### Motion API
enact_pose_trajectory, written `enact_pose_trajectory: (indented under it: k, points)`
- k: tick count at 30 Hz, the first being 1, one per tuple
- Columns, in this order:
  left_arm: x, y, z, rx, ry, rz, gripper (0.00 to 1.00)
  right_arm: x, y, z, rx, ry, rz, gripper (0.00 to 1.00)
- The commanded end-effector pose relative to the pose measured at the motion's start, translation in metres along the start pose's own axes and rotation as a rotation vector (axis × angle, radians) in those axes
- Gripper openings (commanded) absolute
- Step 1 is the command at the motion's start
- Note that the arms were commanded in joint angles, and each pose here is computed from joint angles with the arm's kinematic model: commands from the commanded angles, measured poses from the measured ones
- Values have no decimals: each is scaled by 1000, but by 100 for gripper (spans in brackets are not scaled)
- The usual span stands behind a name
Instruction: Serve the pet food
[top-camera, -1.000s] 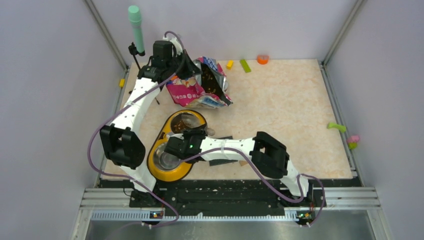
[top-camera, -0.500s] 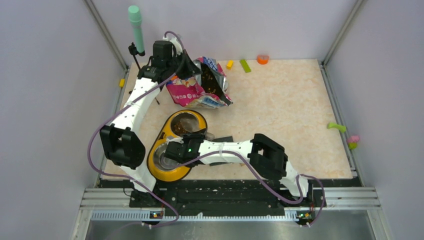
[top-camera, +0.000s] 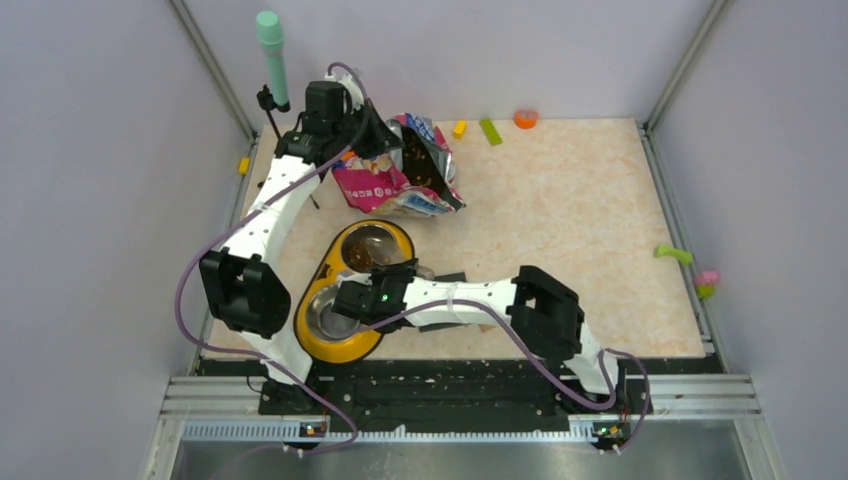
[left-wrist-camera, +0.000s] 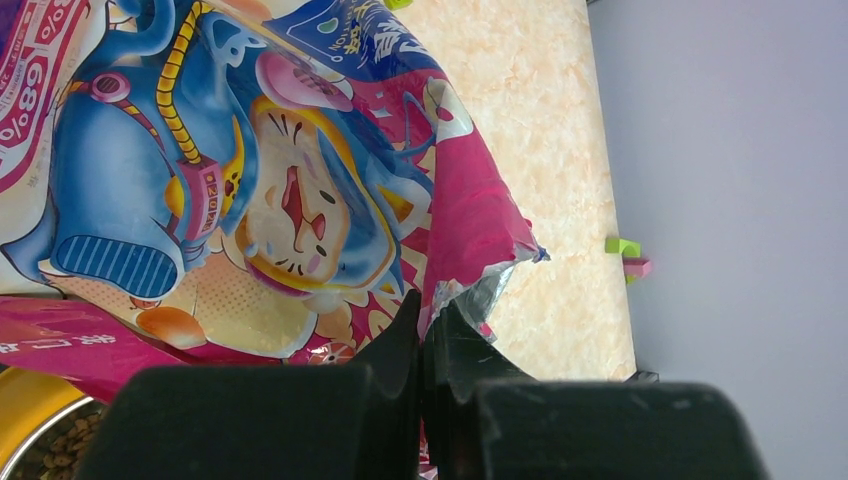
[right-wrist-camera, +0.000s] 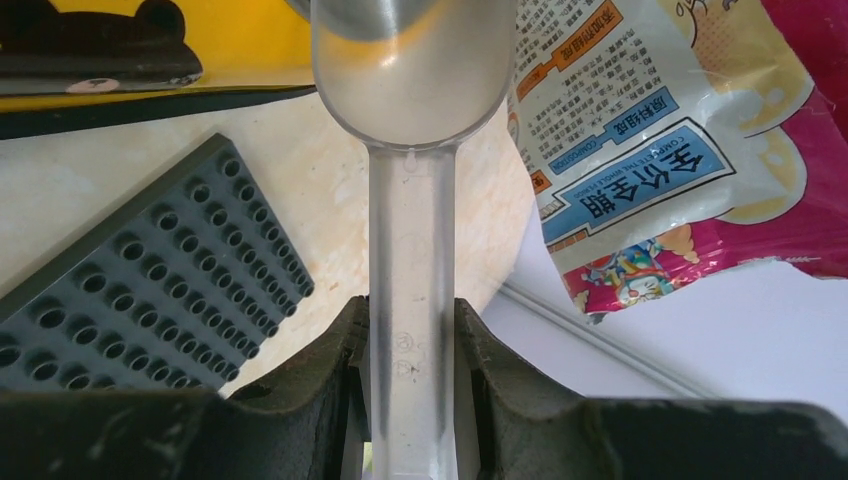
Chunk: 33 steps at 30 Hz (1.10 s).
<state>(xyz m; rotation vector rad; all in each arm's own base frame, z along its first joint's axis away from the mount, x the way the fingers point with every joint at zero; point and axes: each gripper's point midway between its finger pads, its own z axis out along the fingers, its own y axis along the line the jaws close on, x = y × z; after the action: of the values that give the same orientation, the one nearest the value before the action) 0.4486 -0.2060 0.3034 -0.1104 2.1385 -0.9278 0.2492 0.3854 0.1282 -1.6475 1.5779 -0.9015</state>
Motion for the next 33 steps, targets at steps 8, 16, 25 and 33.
enact_pose_trajectory:
  k: [8, 16, 25, 33]
  points:
    - [-52, -62, -52, 170, -210, 77, 0, 1, -10, -46, -195, -157, 260, 0]
    - [-49, -61, -52, 173, -206, 62, 0, -2, -4, -59, -294, -213, 336, 0]
    - [-50, -63, -50, 183, -203, 65, 0, 15, -21, -78, -365, -234, 439, 0]
    - [-34, -67, -44, 234, -122, 159, 0, 81, -27, -121, -508, -235, 579, 0]
